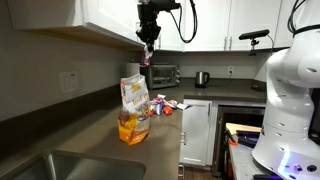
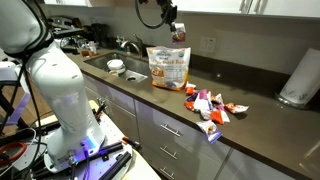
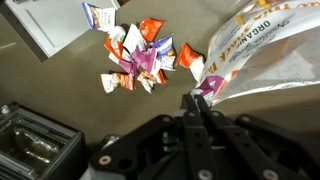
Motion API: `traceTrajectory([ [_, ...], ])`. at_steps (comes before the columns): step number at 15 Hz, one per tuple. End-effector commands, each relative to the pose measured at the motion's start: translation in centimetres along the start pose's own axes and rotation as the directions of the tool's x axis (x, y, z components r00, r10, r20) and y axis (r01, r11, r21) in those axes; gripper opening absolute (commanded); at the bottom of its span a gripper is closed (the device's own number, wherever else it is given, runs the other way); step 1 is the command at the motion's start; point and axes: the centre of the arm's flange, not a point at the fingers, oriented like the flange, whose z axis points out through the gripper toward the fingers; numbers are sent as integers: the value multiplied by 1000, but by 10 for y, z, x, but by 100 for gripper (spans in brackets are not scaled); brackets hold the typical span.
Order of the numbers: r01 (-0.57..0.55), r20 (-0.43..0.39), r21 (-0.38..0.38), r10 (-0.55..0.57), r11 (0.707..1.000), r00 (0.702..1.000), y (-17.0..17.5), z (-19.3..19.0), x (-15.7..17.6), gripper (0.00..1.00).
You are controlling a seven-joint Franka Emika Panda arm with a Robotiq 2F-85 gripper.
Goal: Remove a small packet from the big packet and put it on the counter
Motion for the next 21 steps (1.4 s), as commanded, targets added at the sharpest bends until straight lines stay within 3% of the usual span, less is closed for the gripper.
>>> traceTrajectory([
  [1,4,24,-48,-3,999,1000,6,34,1,1],
  [5,-3,58,-22,4,1000,998,2,89,-7,1],
  [10,7,15,11,-8,1000,1000,-8,148,-19,1],
  [21,27,100,24,-29,999,995,-28,231,-61,1],
])
